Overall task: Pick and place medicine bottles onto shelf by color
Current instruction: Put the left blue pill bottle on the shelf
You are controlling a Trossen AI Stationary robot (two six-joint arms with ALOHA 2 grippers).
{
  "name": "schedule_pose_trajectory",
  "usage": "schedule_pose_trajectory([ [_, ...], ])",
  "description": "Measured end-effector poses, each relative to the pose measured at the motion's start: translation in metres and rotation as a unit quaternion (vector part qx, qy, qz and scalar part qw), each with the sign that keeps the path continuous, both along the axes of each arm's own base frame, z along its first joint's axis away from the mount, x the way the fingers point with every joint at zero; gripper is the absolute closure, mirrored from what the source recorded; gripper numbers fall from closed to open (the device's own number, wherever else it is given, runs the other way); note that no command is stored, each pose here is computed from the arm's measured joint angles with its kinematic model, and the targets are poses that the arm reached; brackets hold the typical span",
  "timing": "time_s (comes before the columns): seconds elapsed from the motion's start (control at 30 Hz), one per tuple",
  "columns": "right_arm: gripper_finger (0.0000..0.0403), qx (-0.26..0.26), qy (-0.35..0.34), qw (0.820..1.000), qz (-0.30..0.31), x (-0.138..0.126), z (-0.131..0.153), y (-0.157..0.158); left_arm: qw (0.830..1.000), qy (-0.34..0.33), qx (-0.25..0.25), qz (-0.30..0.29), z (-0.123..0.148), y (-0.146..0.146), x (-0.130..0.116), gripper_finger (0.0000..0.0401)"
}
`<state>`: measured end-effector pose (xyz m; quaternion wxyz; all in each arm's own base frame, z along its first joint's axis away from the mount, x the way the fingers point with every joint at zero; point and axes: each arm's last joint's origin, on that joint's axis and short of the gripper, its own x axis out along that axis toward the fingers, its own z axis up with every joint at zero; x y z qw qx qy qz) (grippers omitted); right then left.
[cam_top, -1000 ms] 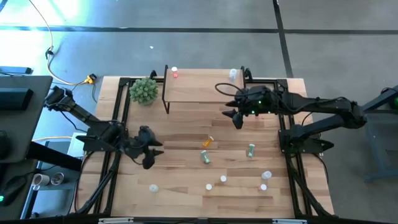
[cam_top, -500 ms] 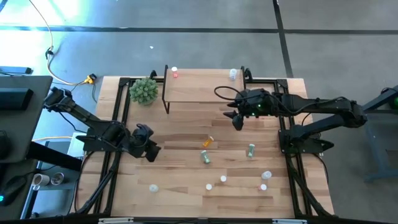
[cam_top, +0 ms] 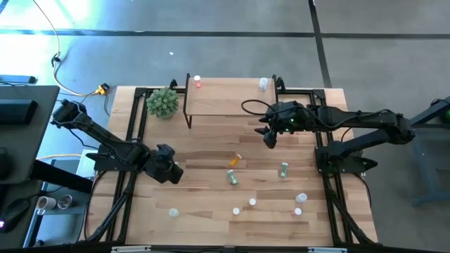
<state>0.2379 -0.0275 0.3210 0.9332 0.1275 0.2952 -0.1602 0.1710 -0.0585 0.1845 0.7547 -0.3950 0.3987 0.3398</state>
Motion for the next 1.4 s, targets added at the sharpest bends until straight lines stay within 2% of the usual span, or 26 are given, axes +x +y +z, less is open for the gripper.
schedule_pose_trajectory([
  [0.33, 0.0187, 0.000, 0.003, 1.000, 0.000, 0.000, 0.000, 0.000, 0.998, 0.040, -0.004, 0.055, -0.014, -0.001, 0.002, 0.0229],
  [0.77, 0.0187, 0.000, 0.003, 1.000, 0.000, 0.000, 0.000, 0.000, 0.993, 0.079, 0.001, 0.087, -0.033, -0.004, 0.010, 0.0229],
  [1.07, 0.0187, 0.001, 0.003, 1.000, 0.000, 0.000, 0.000, 0.000, 0.989, 0.114, -0.011, 0.095, -0.044, -0.007, 0.012, 0.0229],
  [1.4, 0.0187, 0.001, 0.002, 1.000, -0.001, 0.000, 0.000, 0.000, 0.984, 0.161, -0.025, 0.077, -0.054, -0.009, 0.012, 0.0229],
])
